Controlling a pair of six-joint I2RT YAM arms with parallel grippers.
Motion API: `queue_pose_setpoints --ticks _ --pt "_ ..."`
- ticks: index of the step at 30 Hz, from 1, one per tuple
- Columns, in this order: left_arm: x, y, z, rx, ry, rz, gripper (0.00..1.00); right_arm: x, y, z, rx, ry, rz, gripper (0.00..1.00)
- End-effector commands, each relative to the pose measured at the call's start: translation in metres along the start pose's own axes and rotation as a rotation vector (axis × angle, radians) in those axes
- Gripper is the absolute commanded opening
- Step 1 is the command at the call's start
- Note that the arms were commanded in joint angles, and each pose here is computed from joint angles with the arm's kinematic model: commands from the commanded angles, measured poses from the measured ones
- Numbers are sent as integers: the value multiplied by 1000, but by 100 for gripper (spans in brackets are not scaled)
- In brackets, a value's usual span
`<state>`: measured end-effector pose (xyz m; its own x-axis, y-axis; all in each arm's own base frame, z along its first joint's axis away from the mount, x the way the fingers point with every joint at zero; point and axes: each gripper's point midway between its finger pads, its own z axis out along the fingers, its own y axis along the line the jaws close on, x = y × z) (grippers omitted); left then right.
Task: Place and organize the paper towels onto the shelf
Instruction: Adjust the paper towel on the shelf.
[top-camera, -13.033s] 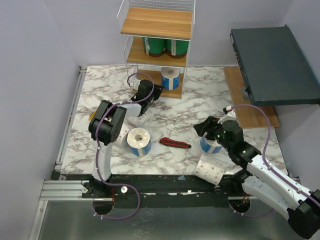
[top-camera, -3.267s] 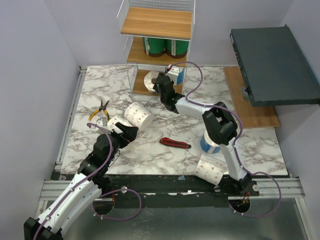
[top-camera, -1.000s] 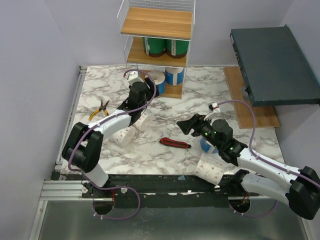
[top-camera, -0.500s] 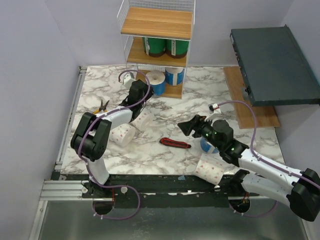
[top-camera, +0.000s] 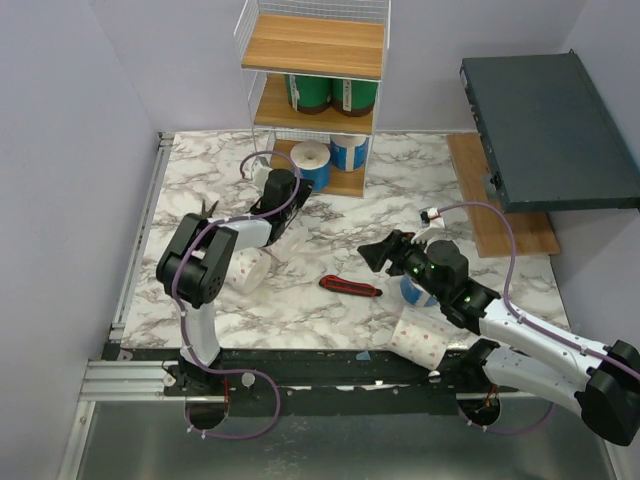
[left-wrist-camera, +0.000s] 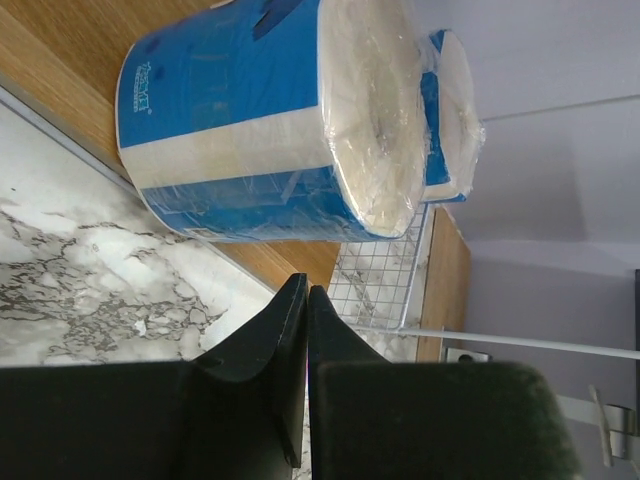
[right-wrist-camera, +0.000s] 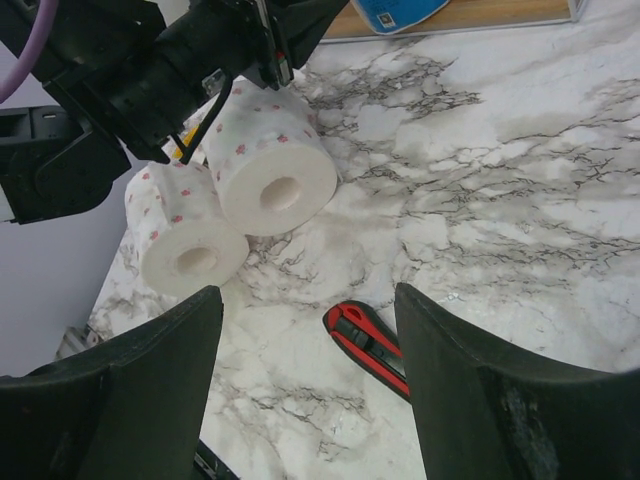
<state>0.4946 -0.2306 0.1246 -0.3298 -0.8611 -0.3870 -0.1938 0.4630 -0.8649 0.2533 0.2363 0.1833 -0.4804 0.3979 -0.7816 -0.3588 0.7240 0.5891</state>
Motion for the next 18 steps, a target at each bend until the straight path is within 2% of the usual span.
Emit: queue_pose_setpoints --ticks 1,11,18 --pt "11 -5 12 36 24 -80 5 0 -5 -2 27 2 -20 72" --pt "14 8 30 -29 14 -97 4 1 -13 -4 65 4 -29 72" --pt "14 1 48 -42 16 -77 3 0 -18 -4 89 -3 -37 72"
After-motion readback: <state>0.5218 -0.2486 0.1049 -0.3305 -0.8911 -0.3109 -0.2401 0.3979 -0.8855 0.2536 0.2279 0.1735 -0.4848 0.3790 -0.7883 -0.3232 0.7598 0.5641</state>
